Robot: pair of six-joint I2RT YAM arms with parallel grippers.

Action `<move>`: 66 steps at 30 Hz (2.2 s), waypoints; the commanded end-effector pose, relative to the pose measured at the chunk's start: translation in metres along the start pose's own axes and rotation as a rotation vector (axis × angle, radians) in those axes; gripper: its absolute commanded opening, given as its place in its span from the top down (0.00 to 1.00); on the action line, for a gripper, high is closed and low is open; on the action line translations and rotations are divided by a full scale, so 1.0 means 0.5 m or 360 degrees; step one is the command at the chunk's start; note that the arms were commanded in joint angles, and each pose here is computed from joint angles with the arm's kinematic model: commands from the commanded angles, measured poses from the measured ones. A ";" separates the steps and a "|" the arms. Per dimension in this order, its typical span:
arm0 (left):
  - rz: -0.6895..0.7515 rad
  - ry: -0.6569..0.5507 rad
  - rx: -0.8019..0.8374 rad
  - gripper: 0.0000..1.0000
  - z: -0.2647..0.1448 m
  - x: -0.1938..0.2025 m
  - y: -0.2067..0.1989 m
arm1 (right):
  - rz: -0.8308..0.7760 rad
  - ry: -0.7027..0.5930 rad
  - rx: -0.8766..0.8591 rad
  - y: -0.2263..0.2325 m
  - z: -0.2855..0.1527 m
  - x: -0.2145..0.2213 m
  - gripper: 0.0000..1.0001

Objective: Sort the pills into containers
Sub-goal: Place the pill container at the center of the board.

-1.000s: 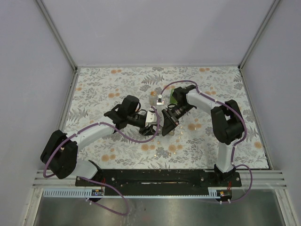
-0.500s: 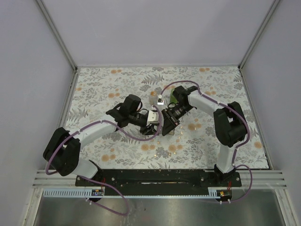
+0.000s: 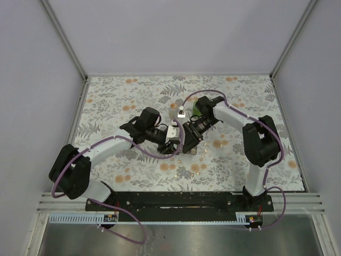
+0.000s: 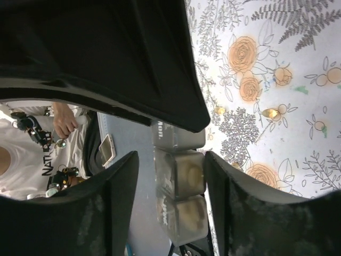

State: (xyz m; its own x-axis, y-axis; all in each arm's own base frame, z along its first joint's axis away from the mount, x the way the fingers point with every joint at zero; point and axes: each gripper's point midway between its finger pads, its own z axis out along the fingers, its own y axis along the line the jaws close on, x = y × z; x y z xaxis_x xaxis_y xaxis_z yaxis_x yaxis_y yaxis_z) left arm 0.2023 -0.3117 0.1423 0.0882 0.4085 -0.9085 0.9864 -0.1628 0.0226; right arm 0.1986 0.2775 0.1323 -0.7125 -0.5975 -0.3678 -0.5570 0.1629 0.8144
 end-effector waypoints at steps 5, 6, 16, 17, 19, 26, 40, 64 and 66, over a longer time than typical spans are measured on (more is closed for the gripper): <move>0.0021 -0.0067 0.0052 1.00 -0.002 -0.023 -0.010 | -0.0077 -0.0059 -0.0125 0.028 -0.015 -0.028 0.28; 0.0024 -0.0070 0.0056 1.00 -0.002 -0.024 -0.010 | -0.0078 -0.0056 -0.0124 0.029 -0.015 -0.027 0.27; -0.0048 -0.0082 0.0073 1.00 -0.011 -0.018 -0.011 | -0.0081 -0.0232 0.0040 -0.001 -0.079 -0.065 0.19; -0.0080 -0.0090 0.0071 1.00 -0.014 -0.017 -0.010 | -0.0078 -0.0261 0.0091 -0.005 -0.091 -0.071 0.19; -0.0135 -0.0113 0.0055 1.00 -0.024 -0.019 -0.001 | -0.0089 -0.0314 0.0186 -0.012 -0.112 -0.081 0.18; -0.0307 -0.0166 -0.0078 1.00 -0.056 -0.028 0.046 | -0.0218 -0.0476 0.0479 -0.001 -0.180 -0.117 0.17; -0.0588 -0.0178 -0.0445 1.00 -0.080 0.014 0.175 | -0.0507 -0.0636 0.0837 0.017 -0.223 -0.130 0.16; -0.0515 -0.0057 -0.0748 0.96 0.028 0.184 0.166 | -0.0415 -0.0596 0.0785 -0.016 -0.193 -0.102 0.16; -0.0526 -0.0055 -0.0728 0.93 0.036 0.190 0.165 | -0.0413 -0.0592 0.0777 -0.016 -0.191 -0.100 0.16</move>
State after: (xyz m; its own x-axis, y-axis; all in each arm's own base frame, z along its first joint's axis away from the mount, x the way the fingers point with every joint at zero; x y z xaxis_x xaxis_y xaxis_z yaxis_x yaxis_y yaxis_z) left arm 0.2776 -0.2959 0.0472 -0.3167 0.3530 -0.8804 0.9063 0.3863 -0.1711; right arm 0.2779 0.2262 0.1821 -0.6046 -0.3753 -0.7026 -0.7798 0.4588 0.4260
